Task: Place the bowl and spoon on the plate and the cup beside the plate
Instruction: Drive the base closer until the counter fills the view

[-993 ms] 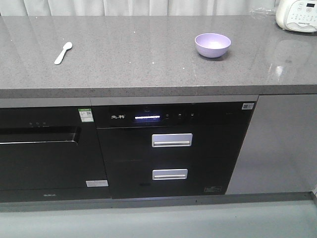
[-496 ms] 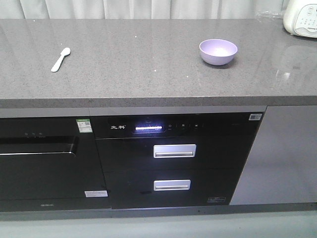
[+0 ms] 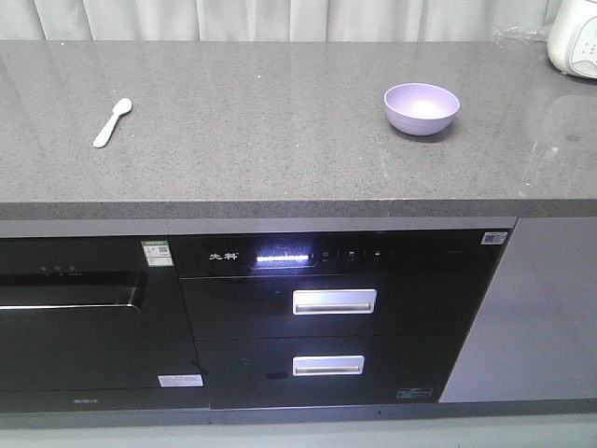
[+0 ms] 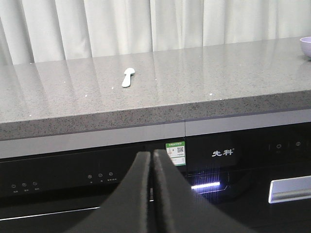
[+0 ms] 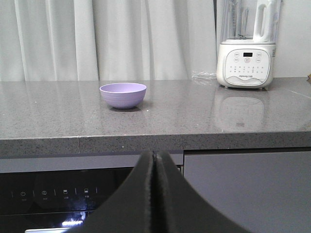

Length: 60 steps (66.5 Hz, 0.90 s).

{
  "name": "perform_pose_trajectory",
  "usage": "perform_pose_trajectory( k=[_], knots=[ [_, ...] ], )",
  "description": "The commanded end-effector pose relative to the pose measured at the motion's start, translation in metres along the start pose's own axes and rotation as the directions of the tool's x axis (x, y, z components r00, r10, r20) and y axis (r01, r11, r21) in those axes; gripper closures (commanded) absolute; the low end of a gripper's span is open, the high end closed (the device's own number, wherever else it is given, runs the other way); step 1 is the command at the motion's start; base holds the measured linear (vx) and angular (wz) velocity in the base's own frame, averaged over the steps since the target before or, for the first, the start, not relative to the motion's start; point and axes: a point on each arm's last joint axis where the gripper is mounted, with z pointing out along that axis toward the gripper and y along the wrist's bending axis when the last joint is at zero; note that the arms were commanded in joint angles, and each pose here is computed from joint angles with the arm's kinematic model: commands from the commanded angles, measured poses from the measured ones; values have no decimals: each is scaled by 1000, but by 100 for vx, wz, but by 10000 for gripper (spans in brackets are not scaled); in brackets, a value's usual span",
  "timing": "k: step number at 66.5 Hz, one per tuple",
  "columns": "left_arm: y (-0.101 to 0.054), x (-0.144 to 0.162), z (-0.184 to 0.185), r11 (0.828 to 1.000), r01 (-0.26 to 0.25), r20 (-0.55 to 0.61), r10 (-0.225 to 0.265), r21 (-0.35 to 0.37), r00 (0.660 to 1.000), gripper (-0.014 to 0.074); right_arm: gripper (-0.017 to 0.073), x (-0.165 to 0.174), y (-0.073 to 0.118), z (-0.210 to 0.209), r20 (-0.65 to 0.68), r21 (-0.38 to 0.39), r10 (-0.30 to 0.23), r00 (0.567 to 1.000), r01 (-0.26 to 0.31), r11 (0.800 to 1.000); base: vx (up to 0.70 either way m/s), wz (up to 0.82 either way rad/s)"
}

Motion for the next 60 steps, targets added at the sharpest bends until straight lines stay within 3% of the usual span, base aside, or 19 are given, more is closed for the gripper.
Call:
perform_pose_trajectory(
  k=[1,60],
  knots=[
    [-1,-9,0,1000,8,74,-9,11,997,600,566,-6,1,-1,81,-10,-13,997,13,1000,8,1],
    [-1,-9,0,1000,8,74,-9,11,997,600,566,-6,1,-1,81,-10,-13,997,13,1000,7,-1]
  ],
)
